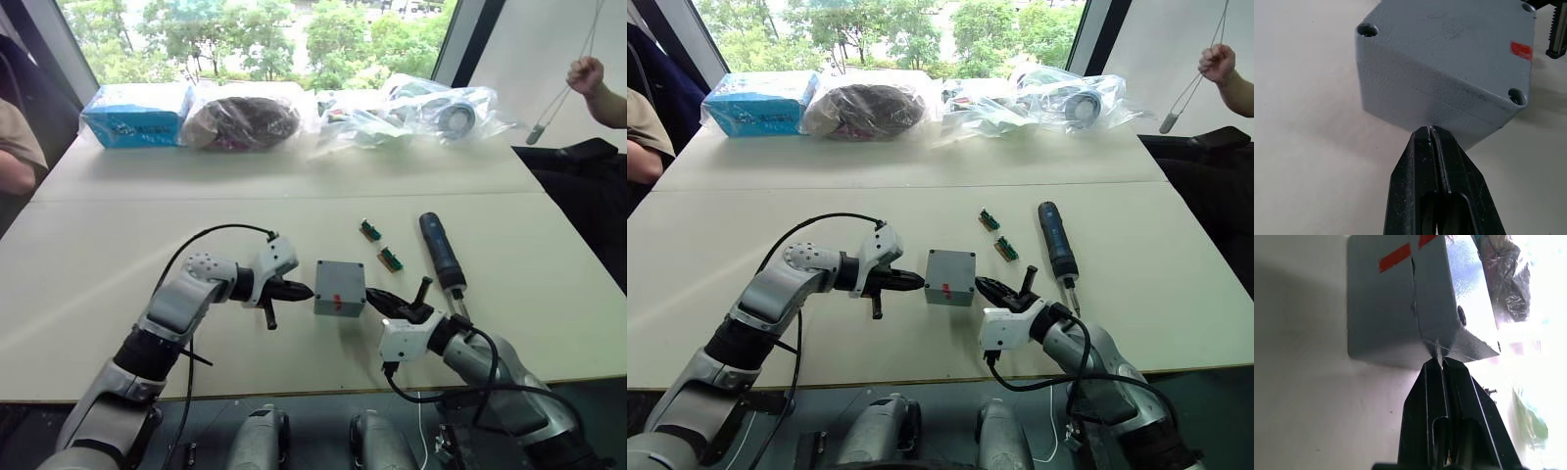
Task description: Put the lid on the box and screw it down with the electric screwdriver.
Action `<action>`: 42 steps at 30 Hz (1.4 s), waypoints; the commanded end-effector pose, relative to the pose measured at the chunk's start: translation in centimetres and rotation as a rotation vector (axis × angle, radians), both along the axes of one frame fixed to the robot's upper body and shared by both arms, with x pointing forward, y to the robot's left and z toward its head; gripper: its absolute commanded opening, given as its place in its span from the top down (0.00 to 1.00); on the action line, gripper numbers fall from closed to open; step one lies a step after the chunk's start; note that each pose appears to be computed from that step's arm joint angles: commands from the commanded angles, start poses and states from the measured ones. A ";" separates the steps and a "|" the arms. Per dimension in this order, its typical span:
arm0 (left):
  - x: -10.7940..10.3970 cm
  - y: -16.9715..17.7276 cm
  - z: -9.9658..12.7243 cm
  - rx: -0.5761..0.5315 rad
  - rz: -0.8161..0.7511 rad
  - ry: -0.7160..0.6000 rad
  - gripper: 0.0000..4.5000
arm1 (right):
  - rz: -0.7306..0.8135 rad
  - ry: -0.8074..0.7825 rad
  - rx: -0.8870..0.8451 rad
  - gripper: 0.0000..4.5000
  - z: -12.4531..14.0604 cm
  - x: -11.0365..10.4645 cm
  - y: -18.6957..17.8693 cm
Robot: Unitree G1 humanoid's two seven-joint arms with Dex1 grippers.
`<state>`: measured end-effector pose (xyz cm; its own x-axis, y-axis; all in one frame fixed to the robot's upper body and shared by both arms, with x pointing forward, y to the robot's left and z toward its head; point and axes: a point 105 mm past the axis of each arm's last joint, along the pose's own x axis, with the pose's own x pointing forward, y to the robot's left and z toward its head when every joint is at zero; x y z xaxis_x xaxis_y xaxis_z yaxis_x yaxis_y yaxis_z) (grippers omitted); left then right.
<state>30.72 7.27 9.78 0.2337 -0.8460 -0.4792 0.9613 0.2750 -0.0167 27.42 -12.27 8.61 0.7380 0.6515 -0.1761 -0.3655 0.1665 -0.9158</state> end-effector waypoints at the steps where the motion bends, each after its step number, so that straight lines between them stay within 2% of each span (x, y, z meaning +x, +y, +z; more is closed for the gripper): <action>1: -0.6 -1.1 1.2 -0.042 -0.050 -0.031 1.00 | 0.036 -0.022 0.033 0.99 0.9 -0.2 0.8; 6: 0.0 -0.6 1.4 -0.039 -0.019 -0.043 1.00 | 0.034 -0.016 0.038 0.99 0.9 -0.3 0.7; 9: 1.0 0.8 2.0 -0.045 0.049 -0.056 1.00 | -0.001 0.012 0.101 0.99 1.3 -0.7 0.0; 13: 2.7 3.0 4.3 -0.112 0.191 -0.206 1.00 | -0.053 0.055 0.244 0.99 2.7 -1.7 -1.5; 15: 3.0 3.6 5.2 -0.136 0.219 -0.163 1.00 | -0.097 0.093 0.332 0.99 3.4 -2.0 -2.5; 17: 2.6 3.2 6.9 -0.224 0.170 -0.073 1.00 | -0.167 0.160 0.478 0.99 4.3 -1.8 -3.7; 20: 2.5 2.4 8.9 -0.279 0.117 -0.069 1.00 | -0.249 0.272 0.750 0.99 5.6 -0.6 -4.9; 22: 2.2 1.4 9.7 -0.274 0.070 -0.091 1.00 | -0.301 0.326 0.904 0.88 6.4 1.0 -5.7; 24: 1.7 0.5 10.0 -0.260 0.023 -0.113 1.00 | -0.343 0.378 0.952 0.76 6.4 2.3 -6.0; 28: 0.7 -0.5 10.0 -0.224 -0.056 -0.134 1.00 | -0.376 0.522 1.016 0.40 5.8 3.9 -5.9; 29: 0.6 -0.6 9.9 -0.214 -0.063 -0.140 1.00 | -0.382 0.561 1.020 0.27 5.6 4.2 -5.8; 30: 0.6 -0.7 9.7 -0.202 -0.068 -0.146 1.00 | -0.387 0.584 1.020 0.23 5.5 4.5 -5.8; 35: 0.3 -0.6 8.9 -0.178 -0.072 -0.147 1.00 | -0.413 0.643 0.992 0.23 4.9 5.2 -5.6; 40: 0.0 -0.8 8.4 -0.182 -0.067 -0.143 1.00 | -0.425 0.666 0.918 0.57 3.6 5.2 -5.2; 42: -0.1 -0.9 8.4 -0.185 -0.066 -0.143 1.00 | -0.435 0.675 0.899 0.57 3.0 5.3 -5.2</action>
